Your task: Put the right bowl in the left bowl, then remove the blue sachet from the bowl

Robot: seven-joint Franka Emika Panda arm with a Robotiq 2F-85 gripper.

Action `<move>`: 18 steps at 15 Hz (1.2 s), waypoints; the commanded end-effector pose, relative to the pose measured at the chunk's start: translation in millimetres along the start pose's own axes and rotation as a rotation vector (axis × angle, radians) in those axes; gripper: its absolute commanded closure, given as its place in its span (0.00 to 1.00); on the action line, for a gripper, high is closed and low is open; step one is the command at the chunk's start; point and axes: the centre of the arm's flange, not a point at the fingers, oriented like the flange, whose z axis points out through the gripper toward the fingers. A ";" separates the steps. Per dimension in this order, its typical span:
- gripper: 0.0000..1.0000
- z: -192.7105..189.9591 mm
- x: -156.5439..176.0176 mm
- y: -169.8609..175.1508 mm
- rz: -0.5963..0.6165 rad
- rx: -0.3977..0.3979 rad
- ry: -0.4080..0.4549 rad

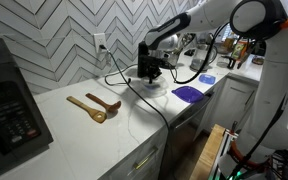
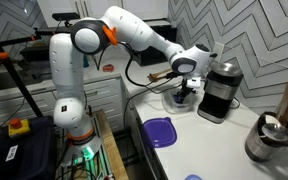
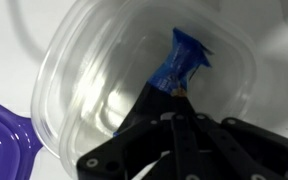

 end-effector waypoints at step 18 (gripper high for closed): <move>0.63 36.7 3.5 18.0 0.034 -0.059 -0.029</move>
